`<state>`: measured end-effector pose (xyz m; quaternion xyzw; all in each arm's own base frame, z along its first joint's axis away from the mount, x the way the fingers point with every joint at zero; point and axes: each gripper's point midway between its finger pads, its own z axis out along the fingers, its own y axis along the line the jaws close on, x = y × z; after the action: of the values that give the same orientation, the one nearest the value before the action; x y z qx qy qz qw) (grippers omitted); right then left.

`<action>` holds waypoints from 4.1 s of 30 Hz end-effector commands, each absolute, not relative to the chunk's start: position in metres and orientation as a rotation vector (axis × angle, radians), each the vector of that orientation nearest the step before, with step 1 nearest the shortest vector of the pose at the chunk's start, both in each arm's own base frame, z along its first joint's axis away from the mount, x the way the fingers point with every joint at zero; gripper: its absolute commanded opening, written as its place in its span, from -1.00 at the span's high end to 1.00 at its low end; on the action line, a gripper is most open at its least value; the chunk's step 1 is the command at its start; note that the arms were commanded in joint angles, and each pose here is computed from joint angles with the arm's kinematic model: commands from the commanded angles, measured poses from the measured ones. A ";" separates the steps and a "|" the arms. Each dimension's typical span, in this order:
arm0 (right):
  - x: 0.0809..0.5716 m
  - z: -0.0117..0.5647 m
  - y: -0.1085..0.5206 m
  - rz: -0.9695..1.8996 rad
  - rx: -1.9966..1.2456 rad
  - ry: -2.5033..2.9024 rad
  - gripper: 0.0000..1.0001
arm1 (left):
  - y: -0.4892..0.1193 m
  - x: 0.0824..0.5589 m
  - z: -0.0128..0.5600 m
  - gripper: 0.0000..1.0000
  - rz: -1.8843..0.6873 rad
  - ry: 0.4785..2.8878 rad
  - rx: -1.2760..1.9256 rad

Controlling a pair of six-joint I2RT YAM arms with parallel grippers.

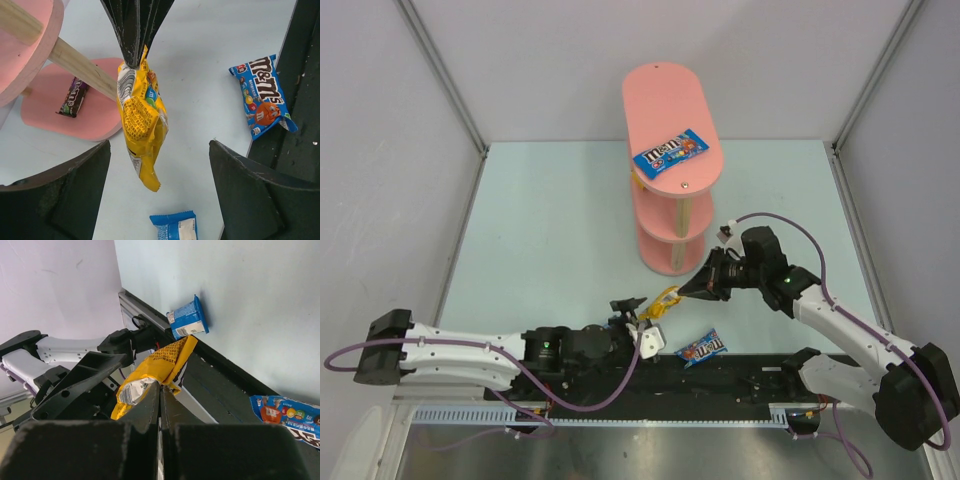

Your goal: Place and organize the candy bags onto the shelf

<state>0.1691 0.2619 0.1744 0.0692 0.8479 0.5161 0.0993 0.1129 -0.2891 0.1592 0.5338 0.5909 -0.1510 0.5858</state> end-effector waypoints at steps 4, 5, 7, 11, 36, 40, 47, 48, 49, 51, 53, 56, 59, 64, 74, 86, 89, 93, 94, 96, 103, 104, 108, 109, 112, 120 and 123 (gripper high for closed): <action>0.163 0.200 0.279 1.620 0.109 2.463 1.00 | -0.303 0.117 0.194 -0.72 -0.370 1.314 1.166; 0.161 0.201 0.283 1.632 0.095 2.461 1.00 | -0.305 0.117 0.194 -0.72 -0.368 1.312 1.168; 0.159 0.201 0.286 1.643 0.086 2.466 1.00 | -0.308 0.117 0.195 -0.72 -0.367 1.311 1.172; 0.153 0.200 0.292 1.663 0.059 2.478 1.00 | -0.312 0.116 0.196 -0.72 -0.369 1.304 1.178; 0.151 0.209 0.295 1.738 0.041 2.462 1.00 | -0.307 0.116 0.200 -0.03 -0.378 1.316 1.155; 0.151 0.207 0.295 1.734 0.035 2.469 1.00 | -0.306 0.116 0.198 0.24 -0.381 1.334 1.147; 0.150 0.205 0.296 1.734 0.034 2.471 1.00 | -0.306 0.115 0.196 0.49 -0.396 1.350 1.146; 0.150 0.205 0.295 1.736 0.035 2.470 1.00 | -0.307 0.114 0.196 0.54 -0.397 1.350 1.147; 0.150 0.204 0.295 1.736 0.036 2.470 1.00 | -0.307 0.114 0.196 0.65 -0.399 1.351 1.146; 0.150 0.204 0.295 1.736 0.040 2.473 1.00 | -0.306 0.115 0.196 0.67 -0.396 1.350 1.146; 0.150 0.203 0.295 1.736 0.044 2.473 1.00 | -0.306 0.115 0.196 0.66 -0.395 1.351 1.147; 0.152 0.202 0.293 1.732 0.053 2.470 0.82 | -0.305 0.115 0.195 0.66 -0.395 1.357 1.144; 0.160 0.202 0.285 1.685 0.080 2.434 -0.23 | -0.304 0.115 0.195 0.66 -0.406 1.371 1.128; 0.172 0.200 0.270 1.557 0.060 2.365 -0.51 | -0.301 0.112 0.202 0.68 -0.530 1.402 0.990; 0.176 0.224 0.255 1.456 -0.125 2.094 -0.58 | -0.293 0.099 0.222 0.73 -1.132 1.468 0.430; 0.159 0.230 0.257 1.489 -0.291 1.953 -0.60 | -0.303 0.085 0.239 0.67 -1.741 1.440 0.194; 0.155 0.229 0.261 1.523 -0.324 1.954 -0.60 | -0.305 0.076 0.244 0.71 -1.859 1.393 0.220; 0.145 0.230 0.266 1.564 -0.371 1.950 -0.60 | -0.304 0.064 0.266 0.78 -2.030 1.254 0.232; 0.143 0.231 0.267 1.568 -0.379 1.946 -0.59 | -0.310 0.062 0.263 0.84 -2.059 1.283 0.248; 0.141 0.234 0.268 1.580 -0.387 1.936 -0.59 | -0.323 0.062 0.262 0.80 -2.056 1.291 0.294; 0.135 0.231 0.261 1.544 -0.397 1.948 -0.57 | -0.319 0.072 0.285 0.70 -2.028 1.186 0.299; 0.135 0.230 0.260 1.537 -0.399 1.950 -0.58 | -0.316 0.075 0.286 0.70 -2.019 1.179 0.289; 0.134 0.232 0.263 1.558 -0.406 1.934 -0.58 | -0.303 0.085 0.299 0.70 -2.011 1.126 0.267; 0.133 0.232 0.263 1.574 -0.406 1.937 -0.58 | -0.299 0.089 0.304 0.70 -2.000 1.104 0.257; 0.132 0.233 0.265 1.592 -0.412 1.930 -0.58 | -0.292 0.094 0.311 0.69 -1.989 1.077 0.240; 0.132 0.239 0.271 1.648 -0.388 1.899 -0.56 | -0.290 0.096 0.329 0.69 -1.989 1.012 0.237; 0.131 0.240 0.273 1.670 -0.374 1.898 -0.49 | -0.290 0.097 0.334 0.69 -1.987 0.992 0.238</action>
<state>0.1328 0.2680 0.2246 -0.1348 0.7355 0.6015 0.2813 0.1172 -0.3249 0.2092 0.0816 0.6216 -0.6958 0.3504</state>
